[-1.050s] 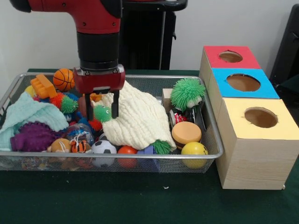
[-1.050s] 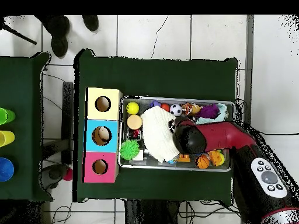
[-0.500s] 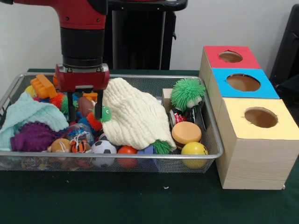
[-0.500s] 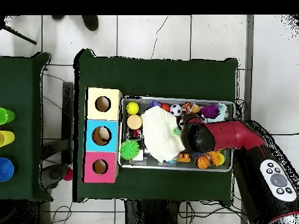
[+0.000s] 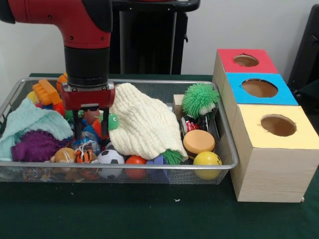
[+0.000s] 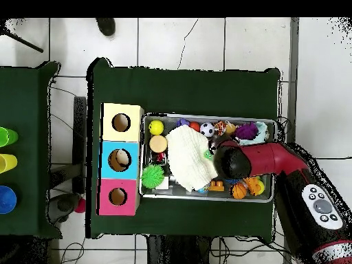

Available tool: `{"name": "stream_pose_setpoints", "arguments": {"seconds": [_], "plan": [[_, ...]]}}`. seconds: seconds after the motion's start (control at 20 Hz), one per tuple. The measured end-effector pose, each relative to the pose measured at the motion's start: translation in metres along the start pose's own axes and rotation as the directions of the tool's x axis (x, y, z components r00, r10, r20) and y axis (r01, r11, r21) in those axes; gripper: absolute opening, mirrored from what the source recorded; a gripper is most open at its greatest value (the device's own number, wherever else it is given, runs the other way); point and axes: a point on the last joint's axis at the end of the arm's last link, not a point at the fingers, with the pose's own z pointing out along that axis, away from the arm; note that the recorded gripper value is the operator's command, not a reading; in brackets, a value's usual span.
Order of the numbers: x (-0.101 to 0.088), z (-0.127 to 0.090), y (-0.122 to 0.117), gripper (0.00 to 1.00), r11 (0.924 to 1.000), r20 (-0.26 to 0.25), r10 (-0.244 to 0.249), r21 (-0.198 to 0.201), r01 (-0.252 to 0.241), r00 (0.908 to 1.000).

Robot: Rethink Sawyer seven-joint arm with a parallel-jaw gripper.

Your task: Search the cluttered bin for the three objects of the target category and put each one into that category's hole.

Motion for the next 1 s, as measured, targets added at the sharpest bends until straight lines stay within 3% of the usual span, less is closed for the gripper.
{"name": "stream_pose_setpoints", "arguments": {"seconds": [0.25,0.6,1.0], "plan": [[0.008,0.009,0.007,1.00,0.9998,-0.014,0.004,-0.020,-0.005,0.9999],[0.010,0.008,0.006,1.00,1.0000,-0.023,-0.001,-0.009,0.001,0.9997],[0.022,0.010,0.009,1.00,0.9972,-0.059,-0.067,0.030,0.069,0.9960]]}}
